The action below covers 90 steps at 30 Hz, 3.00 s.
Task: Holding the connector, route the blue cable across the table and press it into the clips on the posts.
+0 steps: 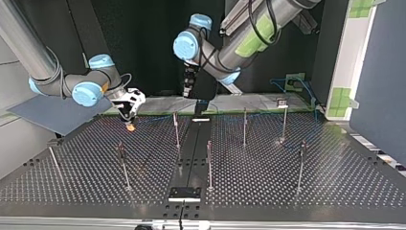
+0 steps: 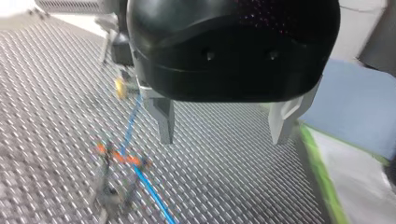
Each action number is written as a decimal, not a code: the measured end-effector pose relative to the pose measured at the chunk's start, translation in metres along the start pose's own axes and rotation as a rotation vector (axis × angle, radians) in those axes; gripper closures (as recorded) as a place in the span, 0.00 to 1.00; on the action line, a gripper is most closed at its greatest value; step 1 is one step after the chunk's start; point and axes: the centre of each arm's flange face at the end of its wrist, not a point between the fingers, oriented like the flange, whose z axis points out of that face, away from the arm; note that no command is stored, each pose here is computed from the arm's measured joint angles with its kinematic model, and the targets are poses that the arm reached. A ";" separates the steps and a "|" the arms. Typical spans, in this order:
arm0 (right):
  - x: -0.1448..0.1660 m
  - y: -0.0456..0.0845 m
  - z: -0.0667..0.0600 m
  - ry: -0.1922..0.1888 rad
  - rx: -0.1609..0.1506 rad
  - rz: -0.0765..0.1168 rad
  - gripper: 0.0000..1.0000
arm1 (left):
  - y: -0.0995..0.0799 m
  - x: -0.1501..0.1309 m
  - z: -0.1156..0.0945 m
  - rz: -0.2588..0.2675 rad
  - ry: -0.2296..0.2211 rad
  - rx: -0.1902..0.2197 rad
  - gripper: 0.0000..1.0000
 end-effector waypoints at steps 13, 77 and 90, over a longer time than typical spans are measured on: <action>0.001 0.004 0.000 0.000 -0.006 0.002 1.00 | -0.063 -0.022 -0.014 0.009 -0.074 0.021 0.00; 0.000 0.003 0.000 -0.001 -0.002 0.004 1.00 | -0.120 -0.055 0.116 -0.007 -0.188 -0.068 0.00; 0.001 0.004 0.000 -0.001 0.000 0.005 1.00 | -0.113 -0.034 0.145 0.002 -0.168 -0.097 0.00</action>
